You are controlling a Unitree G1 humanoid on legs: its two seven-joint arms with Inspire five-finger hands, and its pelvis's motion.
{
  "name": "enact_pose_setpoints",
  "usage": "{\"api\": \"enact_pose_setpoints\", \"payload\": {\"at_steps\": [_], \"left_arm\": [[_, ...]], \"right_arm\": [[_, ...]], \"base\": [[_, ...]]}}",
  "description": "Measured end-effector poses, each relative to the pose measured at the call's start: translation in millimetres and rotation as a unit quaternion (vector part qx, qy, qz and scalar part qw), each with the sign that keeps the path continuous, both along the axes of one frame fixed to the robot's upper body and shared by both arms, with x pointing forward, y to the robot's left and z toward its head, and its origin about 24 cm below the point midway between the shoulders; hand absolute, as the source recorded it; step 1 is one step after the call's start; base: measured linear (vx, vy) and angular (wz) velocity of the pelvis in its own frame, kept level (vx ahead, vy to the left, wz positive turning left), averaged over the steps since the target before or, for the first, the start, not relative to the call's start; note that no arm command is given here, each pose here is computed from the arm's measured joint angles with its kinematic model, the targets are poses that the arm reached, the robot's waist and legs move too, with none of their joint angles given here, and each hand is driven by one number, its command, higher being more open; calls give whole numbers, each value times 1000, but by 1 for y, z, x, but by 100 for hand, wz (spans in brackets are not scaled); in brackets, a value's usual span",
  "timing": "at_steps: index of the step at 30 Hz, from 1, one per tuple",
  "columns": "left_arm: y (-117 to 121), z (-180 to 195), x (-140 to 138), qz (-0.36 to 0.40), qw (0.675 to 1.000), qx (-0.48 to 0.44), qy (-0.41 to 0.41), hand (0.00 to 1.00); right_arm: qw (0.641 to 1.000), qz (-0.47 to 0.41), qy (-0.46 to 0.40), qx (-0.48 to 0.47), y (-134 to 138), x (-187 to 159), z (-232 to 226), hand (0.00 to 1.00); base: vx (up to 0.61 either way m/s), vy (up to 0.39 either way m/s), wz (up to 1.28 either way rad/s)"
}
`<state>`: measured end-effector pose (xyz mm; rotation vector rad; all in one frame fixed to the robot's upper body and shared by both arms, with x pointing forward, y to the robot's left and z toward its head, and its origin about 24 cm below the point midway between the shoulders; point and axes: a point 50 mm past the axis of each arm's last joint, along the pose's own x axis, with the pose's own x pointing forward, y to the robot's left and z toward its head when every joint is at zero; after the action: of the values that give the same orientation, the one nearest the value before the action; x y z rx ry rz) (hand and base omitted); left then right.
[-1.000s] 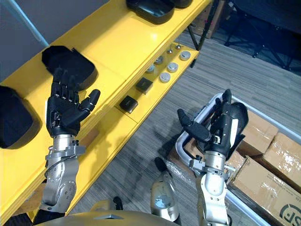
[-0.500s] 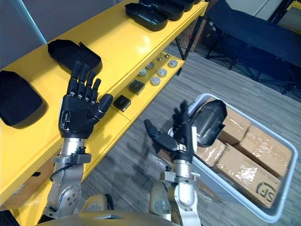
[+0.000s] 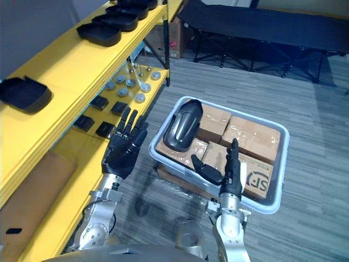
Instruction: Walk over and take three plastic housings, then place them on the shelf
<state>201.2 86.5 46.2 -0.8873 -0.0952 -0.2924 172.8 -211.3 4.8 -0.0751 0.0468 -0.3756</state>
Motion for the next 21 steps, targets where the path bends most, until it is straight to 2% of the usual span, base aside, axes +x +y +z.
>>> {"api": "enact_pose_setpoints", "payload": {"at_steps": [3, 8, 11, 14, 16, 21], "left_arm": [[-7, 7, 3, -8, 1000, 17, -16, 100], [4, 8, 9, 12, 999, 30, -15, 100], [10, 14, 12, 13, 999, 38, -26, 100], [8, 31, 22, 3, 996, 57, -68, 100], [7, 42, 30, 3, 993, 72, -92, 100], [3, 47, 35, -9, 992, 83, -97, 100]], "right_arm": [[1000, -4, -8, -7, -4, 4, 5, 100], [999, -20, -30, 8, 2, 18, 12, 100], [996, -72, -51, 6, -8, 35, 18, 100], [987, -149, -64, 10, -29, 57, 22, 100], [979, -185, -82, 31, -38, 85, 34, 100], [973, -196, -119, 36, -54, 131, 78, 100]], "base": [[-71, 113, -62], [-44, 140, -50], [-100, 147, -12], [-141, 125, 11], [-148, 71, 18], [-79, 7, 17]]}}
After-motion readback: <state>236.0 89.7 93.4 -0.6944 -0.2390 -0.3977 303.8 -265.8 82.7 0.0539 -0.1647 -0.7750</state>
